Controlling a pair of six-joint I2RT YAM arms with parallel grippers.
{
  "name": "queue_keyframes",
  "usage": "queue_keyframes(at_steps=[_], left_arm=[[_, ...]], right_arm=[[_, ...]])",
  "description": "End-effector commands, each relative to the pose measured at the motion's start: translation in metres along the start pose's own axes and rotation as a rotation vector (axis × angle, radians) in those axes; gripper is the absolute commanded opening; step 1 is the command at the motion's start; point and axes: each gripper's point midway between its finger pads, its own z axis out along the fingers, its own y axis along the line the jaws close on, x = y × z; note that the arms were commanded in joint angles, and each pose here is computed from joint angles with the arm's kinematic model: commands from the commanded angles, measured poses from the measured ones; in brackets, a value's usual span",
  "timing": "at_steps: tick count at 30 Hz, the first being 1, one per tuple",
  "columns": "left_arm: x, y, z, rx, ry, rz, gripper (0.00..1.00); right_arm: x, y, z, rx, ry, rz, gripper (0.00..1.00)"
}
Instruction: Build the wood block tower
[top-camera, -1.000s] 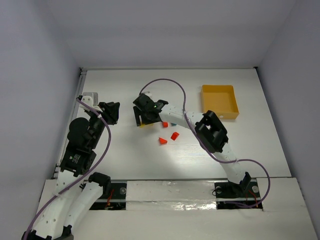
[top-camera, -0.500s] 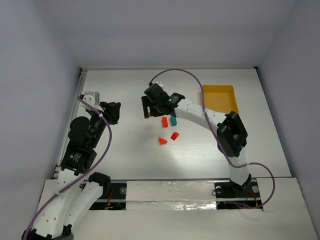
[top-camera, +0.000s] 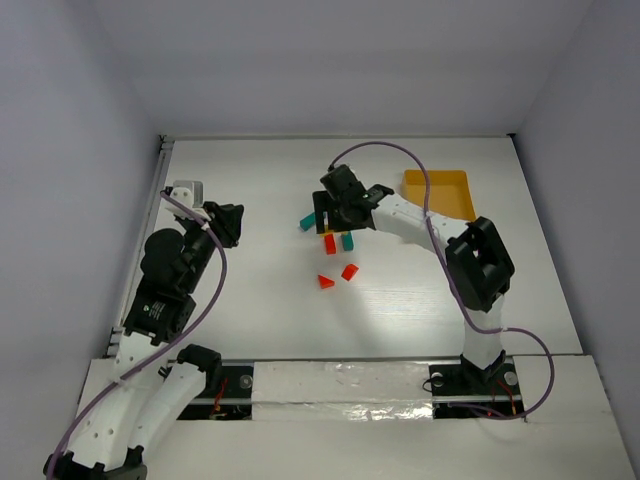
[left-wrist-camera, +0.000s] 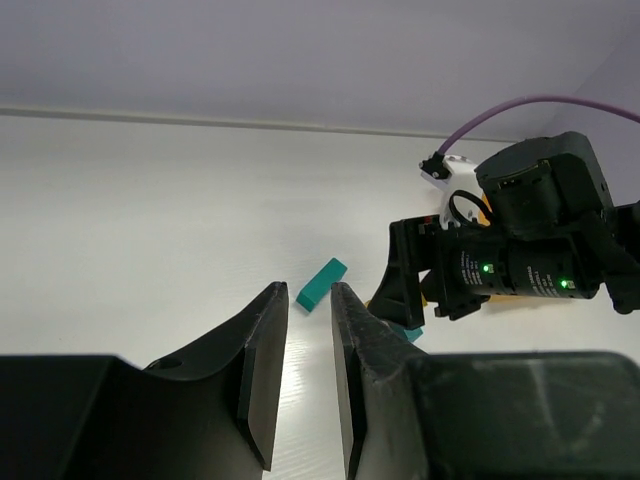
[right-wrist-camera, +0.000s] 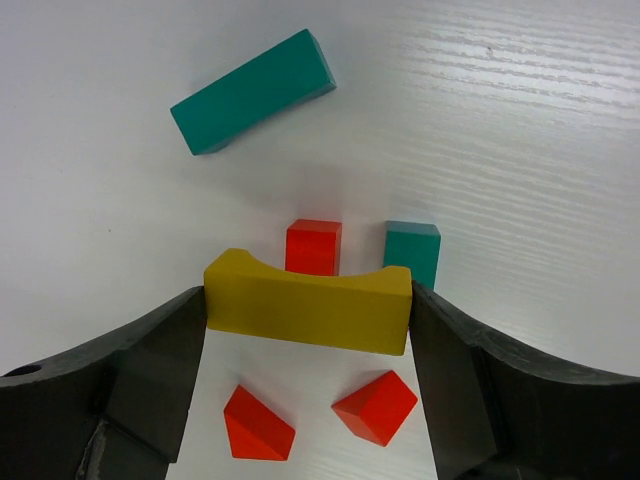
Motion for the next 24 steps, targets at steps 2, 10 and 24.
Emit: queue_keyframes(at_steps=[2, 10, 24], left_arm=[[-0.007, -0.003, 0.003, 0.016, -0.03, -0.004, 0.21], [-0.004, -0.002, 0.005, 0.013, -0.02, -0.004, 0.2], [0.001, -0.001, 0.01, 0.009, 0.0, -0.002, 0.2]], right_arm=[[-0.02, 0.005, -0.002, -0.04, -0.058, -0.012, 0.76], [-0.013, -0.003, 0.008, -0.026, -0.042, -0.019, 0.77], [-0.006, -0.015, 0.016, -0.01, -0.027, -0.02, 0.78]])
